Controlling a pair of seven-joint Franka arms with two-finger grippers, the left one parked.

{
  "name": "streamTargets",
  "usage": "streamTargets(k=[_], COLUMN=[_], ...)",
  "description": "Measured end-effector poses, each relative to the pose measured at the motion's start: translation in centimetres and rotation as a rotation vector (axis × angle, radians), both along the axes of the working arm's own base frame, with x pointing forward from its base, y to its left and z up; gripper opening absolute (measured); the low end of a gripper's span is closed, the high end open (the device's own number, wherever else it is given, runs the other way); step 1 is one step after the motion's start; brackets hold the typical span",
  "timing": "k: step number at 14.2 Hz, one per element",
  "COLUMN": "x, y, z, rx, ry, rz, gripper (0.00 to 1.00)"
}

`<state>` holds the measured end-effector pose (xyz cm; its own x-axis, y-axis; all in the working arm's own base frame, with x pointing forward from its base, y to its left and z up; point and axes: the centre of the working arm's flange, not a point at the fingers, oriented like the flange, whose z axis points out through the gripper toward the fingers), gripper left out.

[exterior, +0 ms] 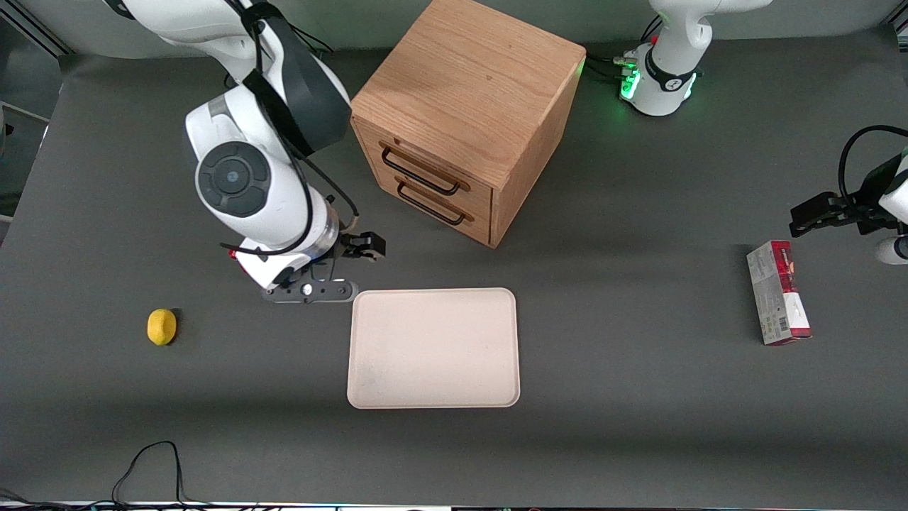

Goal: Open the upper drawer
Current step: 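Move the right gripper toward the upper drawer's black handle, then align the right gripper with the upper drawer handle and close on it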

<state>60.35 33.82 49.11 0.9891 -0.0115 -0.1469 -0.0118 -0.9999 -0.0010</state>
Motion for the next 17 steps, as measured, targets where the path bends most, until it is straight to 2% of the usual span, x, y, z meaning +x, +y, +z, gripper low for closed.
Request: streamTargets(k=[6, 10, 11, 14, 17], x=[-3.6, -5.9, -6.1, -7.2, -8.4], y=[5.3, 7.1, 6.8, 5.8, 4.6], z=[-0.1, -1.5, -1.9, -2.0, -1.1], rx=[-0.009, -0.017, -0.012, 0.047, 0.069], ry=[0.019, 0.081, 0.095, 0.142, 0.157], rz=[0.101, 0.288, 0.329, 0.436, 0.490], gripper=[1.00, 1.00, 1.00, 1.00, 1.00])
